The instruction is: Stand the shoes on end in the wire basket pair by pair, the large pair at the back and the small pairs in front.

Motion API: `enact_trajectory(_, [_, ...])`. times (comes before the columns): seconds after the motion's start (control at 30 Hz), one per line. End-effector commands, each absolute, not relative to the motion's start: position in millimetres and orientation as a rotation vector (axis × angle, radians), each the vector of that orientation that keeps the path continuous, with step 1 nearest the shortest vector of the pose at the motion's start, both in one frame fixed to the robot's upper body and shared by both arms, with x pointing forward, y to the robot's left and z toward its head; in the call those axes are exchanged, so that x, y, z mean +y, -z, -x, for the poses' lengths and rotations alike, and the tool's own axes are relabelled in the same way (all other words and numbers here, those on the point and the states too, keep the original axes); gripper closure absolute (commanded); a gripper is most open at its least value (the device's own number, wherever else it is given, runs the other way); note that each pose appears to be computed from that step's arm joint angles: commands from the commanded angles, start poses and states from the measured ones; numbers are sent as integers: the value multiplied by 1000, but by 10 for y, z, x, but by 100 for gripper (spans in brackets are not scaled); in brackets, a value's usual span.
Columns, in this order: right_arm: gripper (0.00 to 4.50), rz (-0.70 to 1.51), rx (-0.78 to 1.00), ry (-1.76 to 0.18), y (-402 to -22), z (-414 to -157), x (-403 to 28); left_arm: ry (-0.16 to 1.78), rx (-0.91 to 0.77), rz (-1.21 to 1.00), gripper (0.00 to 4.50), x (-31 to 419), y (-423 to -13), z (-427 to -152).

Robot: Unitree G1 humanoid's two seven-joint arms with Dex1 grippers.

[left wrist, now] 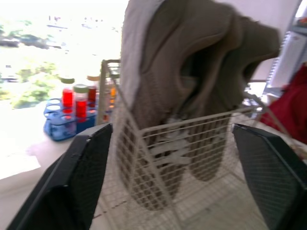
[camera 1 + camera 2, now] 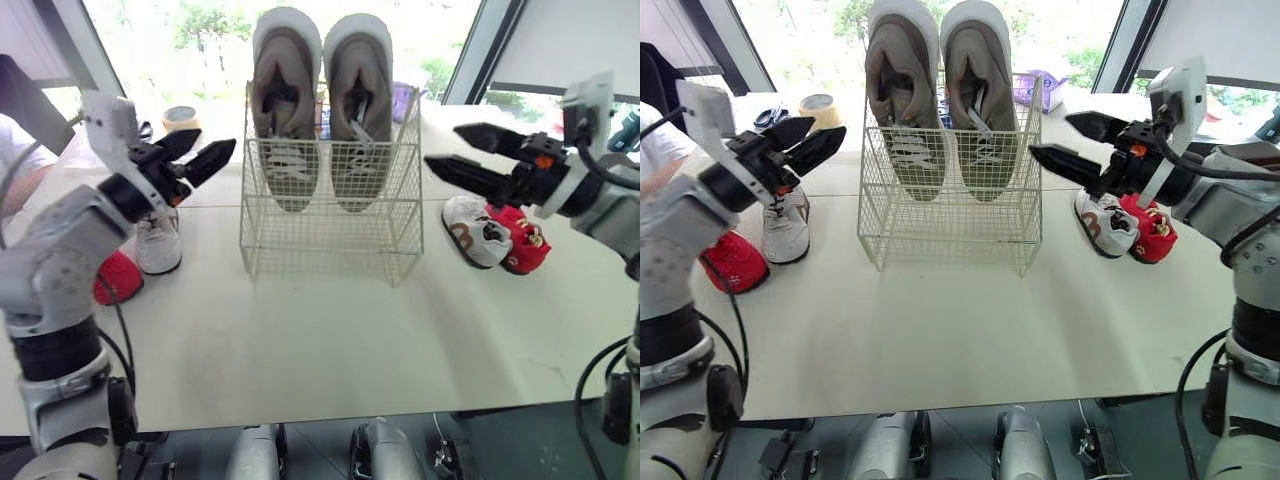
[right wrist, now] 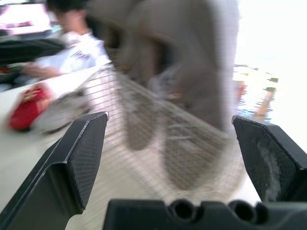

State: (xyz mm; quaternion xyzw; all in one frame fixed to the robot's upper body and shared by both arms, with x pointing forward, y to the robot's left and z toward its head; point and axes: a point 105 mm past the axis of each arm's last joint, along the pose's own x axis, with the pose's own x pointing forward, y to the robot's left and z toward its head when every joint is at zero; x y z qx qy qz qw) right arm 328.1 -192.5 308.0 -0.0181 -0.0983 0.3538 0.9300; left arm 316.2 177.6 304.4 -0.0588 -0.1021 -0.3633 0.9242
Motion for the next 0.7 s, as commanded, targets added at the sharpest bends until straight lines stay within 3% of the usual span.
enact_trajectory(0.03, [0, 21, -371, -439, -3191, -3398, -2445, 823, -175, 98, 3, 1606, -2958, -2949])
enact_trajectory(0.1, [0, -7, -355, -267, -2994, -3420, -2777, 837, -130, 89, 3, 1437, -2786, -2816])
enact_trajectory(0.2, [0, -11, -214, -193, -2635, -3362, -2946, 908, -59, 104, 3, 1161, -2602, -2630])
enact_trajectory(0.4, [0, 25, -135, -233, -2278, -3175, -2938, 1206, -4, 171, 3, 868, -2413, -2304])
enact_trajectory(0.7, [0, -16, -6, -264, -1875, -3053, -2891, 1269, 51, 61, 3, 739, -2237, -2260])
